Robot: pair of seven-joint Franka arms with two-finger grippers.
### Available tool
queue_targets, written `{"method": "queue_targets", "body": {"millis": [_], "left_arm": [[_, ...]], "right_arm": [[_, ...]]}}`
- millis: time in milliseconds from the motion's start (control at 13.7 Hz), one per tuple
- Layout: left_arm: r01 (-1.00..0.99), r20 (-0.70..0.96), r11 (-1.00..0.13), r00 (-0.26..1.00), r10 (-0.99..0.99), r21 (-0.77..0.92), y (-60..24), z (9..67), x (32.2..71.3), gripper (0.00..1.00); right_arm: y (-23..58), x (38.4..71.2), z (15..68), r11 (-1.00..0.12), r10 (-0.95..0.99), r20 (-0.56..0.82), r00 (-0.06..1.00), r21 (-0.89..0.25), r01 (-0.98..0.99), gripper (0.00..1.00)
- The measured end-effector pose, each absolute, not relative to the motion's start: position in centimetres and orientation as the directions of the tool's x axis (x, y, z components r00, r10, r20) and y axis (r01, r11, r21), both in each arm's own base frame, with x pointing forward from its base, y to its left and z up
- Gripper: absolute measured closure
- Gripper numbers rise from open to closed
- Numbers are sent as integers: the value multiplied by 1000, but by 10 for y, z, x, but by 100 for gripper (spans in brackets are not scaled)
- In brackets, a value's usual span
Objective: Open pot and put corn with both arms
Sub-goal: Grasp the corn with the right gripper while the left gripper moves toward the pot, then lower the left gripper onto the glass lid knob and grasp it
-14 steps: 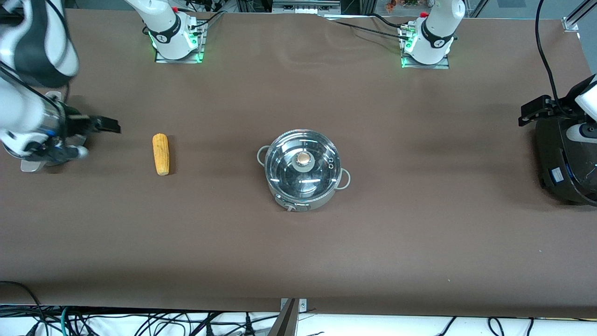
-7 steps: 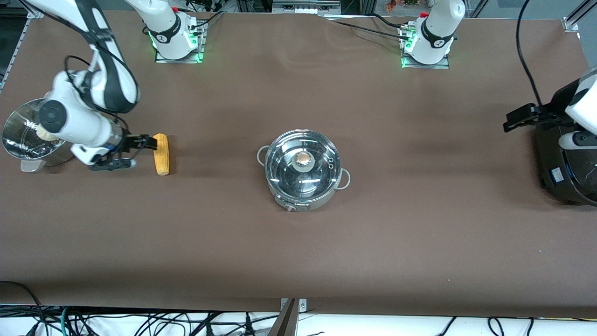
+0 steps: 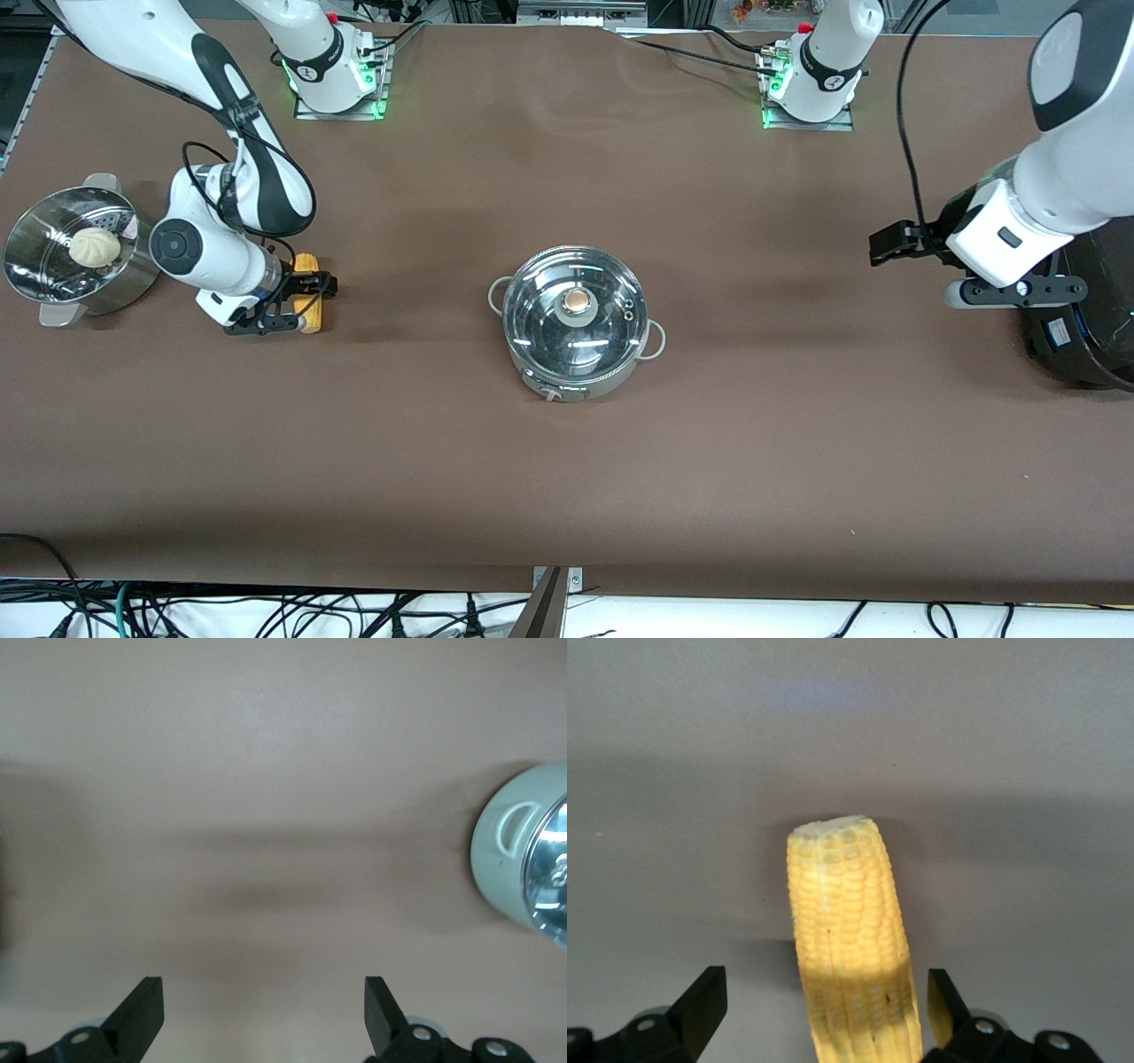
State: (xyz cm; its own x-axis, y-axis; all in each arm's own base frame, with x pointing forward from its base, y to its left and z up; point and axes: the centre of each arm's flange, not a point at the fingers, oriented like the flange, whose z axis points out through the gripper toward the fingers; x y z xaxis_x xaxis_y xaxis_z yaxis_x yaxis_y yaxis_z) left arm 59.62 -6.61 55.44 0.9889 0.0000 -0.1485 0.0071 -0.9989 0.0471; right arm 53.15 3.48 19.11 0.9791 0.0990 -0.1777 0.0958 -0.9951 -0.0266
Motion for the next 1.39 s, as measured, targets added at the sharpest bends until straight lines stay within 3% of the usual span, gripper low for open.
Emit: {"method": "queue_targets", "body": {"millis": [146,220,439,512,878,1024,1171,1390], "left_arm": [[14,-165,-992,986,-7,127,-46,556,596,0],[23,-189,-984,982,-11,177,-41,557,593,0],[19,-229,-976,973,-32,216,-38,563,587,0],[26,-227,-976,974,-25,216,-34,565,587,0],[18,-205,-988,979,-15,156,-21,569,588,4],[-42,-172,-994,983,-60,104,-50,575,588,0],[-90,-155,-988,982,-110,127,-86,575,586,0],[-65,-143,-983,985,-91,174,-141,552,590,0]], "right_arm": [[34,529,181,-995,99,-194,976,-26,95,4],[34,528,177,-995,99,-201,974,-26,96,11],[34,528,176,-994,106,-208,972,-22,103,48],[34,529,177,-994,108,-209,972,-21,106,55],[34,551,202,-993,114,-245,963,-17,113,55],[33,569,226,-994,110,-254,961,-17,109,57],[28,580,239,-995,101,-244,964,-15,100,66],[18,585,244,-996,84,-232,969,-14,83,66]]}}
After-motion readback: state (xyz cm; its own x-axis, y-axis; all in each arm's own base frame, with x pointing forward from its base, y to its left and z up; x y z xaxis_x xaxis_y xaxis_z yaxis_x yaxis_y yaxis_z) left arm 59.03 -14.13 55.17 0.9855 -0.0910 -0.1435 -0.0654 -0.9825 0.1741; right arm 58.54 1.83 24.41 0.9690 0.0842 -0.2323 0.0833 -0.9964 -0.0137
